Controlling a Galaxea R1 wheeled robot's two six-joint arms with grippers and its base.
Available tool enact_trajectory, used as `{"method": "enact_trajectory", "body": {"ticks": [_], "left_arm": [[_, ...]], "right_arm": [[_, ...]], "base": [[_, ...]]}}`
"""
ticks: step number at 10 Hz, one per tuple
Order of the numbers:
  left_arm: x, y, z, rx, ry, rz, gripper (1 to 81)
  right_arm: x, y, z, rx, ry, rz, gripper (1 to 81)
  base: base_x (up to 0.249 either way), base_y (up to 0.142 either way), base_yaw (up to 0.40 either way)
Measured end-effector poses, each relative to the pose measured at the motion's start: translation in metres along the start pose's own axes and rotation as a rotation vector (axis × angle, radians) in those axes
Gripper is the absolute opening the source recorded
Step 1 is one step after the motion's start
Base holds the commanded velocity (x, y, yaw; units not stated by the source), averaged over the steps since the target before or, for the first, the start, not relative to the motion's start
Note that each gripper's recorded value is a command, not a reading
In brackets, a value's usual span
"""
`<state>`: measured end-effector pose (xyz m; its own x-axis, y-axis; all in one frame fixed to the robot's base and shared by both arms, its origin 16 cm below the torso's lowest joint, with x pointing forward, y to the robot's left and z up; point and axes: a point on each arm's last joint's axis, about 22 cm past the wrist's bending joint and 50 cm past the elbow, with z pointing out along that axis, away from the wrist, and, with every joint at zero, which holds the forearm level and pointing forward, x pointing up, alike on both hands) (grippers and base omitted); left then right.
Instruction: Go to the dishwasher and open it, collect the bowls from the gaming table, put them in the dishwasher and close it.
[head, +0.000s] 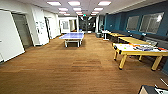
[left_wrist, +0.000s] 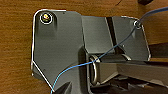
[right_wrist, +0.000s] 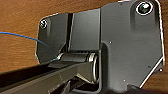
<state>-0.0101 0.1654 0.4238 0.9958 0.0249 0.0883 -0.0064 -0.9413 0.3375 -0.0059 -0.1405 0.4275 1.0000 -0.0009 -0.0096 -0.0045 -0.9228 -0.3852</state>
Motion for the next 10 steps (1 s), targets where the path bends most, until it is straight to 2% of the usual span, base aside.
{"method": "enact_trajectory", "body": {"ticks": [10], "left_arm": [[0.0009,0.0035,0.0009,-0.004,0.0,0.0,81.1]], "right_arm": [[-0.0045,0.0026,-0.0005,-0.004,-0.005,0.003,81.1]], "base": [[0.265,0.0,0.0]]}}
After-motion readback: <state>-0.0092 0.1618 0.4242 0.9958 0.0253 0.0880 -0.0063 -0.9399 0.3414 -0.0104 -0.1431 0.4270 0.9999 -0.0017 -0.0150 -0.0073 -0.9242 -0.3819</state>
